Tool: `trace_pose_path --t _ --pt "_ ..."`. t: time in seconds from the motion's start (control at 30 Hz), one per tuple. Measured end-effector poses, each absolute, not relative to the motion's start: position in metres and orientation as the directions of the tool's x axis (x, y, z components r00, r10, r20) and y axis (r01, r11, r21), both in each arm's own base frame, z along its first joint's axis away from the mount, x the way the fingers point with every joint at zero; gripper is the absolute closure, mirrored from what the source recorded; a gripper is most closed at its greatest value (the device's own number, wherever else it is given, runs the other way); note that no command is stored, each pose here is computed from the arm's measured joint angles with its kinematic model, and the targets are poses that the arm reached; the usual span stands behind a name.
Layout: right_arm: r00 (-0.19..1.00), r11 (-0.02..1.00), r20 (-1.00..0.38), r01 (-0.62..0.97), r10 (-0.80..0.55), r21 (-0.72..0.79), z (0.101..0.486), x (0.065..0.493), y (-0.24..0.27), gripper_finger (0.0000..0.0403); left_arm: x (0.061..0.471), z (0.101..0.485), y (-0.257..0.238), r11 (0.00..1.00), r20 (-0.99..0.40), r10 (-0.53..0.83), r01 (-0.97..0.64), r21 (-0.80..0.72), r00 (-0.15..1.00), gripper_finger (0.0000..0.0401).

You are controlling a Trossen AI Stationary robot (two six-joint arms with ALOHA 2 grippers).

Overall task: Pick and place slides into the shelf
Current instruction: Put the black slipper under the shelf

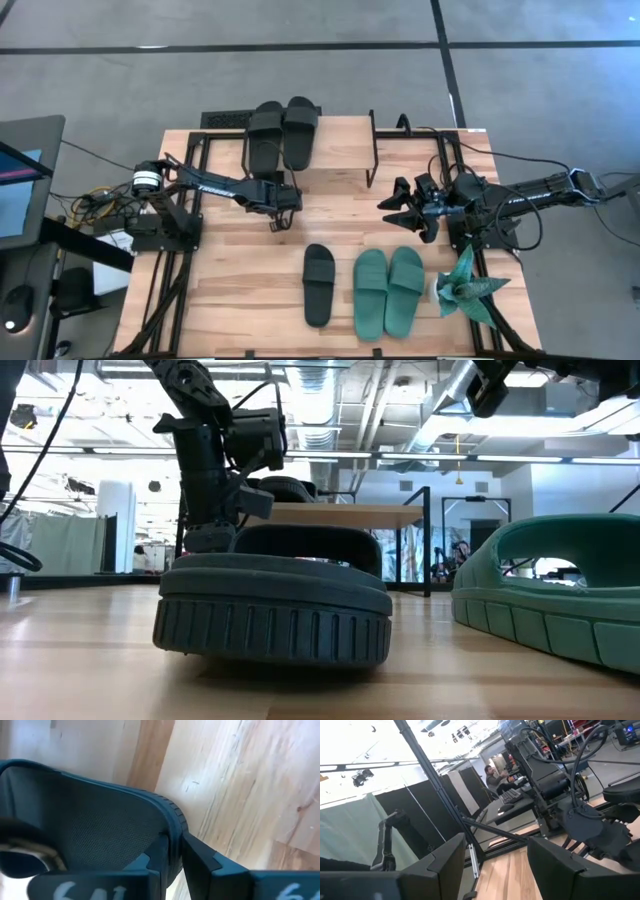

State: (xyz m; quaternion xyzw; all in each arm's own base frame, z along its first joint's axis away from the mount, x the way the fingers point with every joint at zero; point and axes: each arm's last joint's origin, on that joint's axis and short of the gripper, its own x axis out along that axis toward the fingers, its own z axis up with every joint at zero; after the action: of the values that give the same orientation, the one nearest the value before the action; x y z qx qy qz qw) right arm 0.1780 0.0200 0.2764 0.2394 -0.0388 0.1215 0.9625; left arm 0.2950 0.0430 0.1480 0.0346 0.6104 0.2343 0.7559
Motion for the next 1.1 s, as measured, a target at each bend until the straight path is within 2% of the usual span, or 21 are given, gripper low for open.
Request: trace_pose_path --t 0.2,0.57,0.73,0.83,1.1 --pt "0.968 0.856 0.133 -0.252 0.215 0.452 0.276 0.178 0.02 0.0202 0.297 0.148 0.03 0.897 -0.903 0.397 -0.277 0.345 0.164 0.0366" --pt "0.968 0.856 0.126 -0.25 0.215 0.453 0.276 0.178 0.02 0.0202 0.298 0.15 0.011 0.838 -0.834 0.522 -0.29 0.463 0.178 0.0366" --pt "0.968 0.856 0.127 -0.25 0.215 0.453 0.276 0.178 0.02 0.0202 0.298 0.15 0.011 0.842 -0.839 0.514 -0.29 0.454 0.178 0.0365" --pt "0.968 0.856 0.127 -0.25 0.215 0.453 0.276 0.178 0.02 0.0202 0.297 0.15 0.011 0.841 -0.842 0.512 -0.303 0.449 0.171 0.0349" --pt "0.968 0.856 0.127 -0.25 0.215 0.453 0.276 0.178 0.02 0.0202 0.288 0.149 0.015 0.825 -0.855 0.511 -0.33 0.459 0.089 0.0276"
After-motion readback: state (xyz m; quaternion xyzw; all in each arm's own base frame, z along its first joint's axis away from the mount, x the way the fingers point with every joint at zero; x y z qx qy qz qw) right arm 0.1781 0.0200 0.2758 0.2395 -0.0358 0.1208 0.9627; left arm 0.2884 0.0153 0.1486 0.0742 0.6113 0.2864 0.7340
